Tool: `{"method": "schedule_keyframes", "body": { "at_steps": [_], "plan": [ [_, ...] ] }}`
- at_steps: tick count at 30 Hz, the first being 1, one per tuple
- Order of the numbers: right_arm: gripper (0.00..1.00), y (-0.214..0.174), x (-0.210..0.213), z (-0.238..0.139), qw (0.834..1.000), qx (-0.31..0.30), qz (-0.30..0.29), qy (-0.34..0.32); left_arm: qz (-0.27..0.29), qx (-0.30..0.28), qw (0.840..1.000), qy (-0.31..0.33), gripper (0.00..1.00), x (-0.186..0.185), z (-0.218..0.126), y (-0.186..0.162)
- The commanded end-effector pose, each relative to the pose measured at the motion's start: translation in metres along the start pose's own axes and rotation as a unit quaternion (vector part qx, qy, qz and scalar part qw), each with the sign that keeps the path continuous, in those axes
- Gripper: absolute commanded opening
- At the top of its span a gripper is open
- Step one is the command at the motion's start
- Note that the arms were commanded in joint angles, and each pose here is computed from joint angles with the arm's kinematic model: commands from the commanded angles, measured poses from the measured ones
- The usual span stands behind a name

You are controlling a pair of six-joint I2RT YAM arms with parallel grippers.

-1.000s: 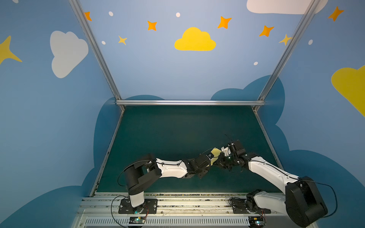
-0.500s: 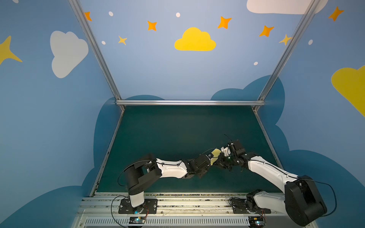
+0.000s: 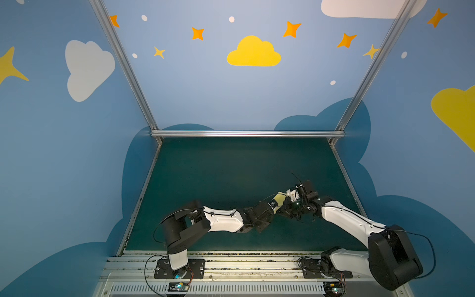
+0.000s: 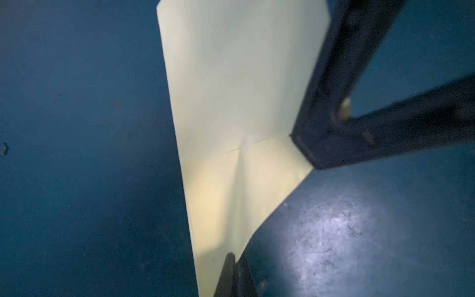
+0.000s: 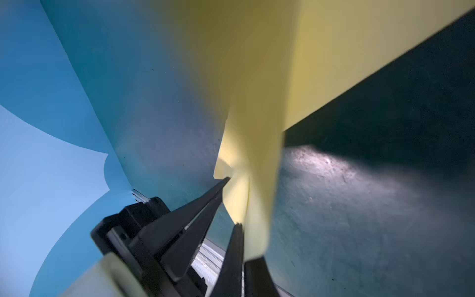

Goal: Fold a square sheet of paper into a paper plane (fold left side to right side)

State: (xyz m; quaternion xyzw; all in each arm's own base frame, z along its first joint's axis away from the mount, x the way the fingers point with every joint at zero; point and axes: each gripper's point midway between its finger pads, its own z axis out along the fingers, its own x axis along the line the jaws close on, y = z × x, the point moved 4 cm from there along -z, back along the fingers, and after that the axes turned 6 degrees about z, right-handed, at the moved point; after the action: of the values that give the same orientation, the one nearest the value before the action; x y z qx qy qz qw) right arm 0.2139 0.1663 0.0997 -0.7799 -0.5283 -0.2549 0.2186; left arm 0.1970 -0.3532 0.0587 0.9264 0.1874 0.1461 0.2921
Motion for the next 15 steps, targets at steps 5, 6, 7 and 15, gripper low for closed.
{"method": "schedule_keyframes", "body": {
  "at_steps": [5, 6, 7, 15],
  "plan": [
    [0.50, 0.030, 0.022, -0.024, 0.999, -0.027, -0.022, 0.030, -0.071, 0.003, 0.994, -0.087, 0.03, -0.018, -0.004, 0.008],
    [0.51, 0.033, 0.024, -0.029, 0.999, -0.032, -0.023, 0.037, -0.083, 0.004, 0.991, -0.102, 0.03, -0.022, -0.005, 0.010],
    [0.51, 0.034, 0.027, -0.034, 0.998, -0.036, -0.026, 0.043, -0.099, 0.004, 0.989, -0.113, 0.03, -0.024, -0.006, 0.012],
    [0.54, 0.024, 0.021, -0.050, 0.996, -0.057, -0.026, 0.056, -0.171, 0.037, 0.973, -0.149, 0.03, -0.027, 0.001, 0.009]
  ]
}}
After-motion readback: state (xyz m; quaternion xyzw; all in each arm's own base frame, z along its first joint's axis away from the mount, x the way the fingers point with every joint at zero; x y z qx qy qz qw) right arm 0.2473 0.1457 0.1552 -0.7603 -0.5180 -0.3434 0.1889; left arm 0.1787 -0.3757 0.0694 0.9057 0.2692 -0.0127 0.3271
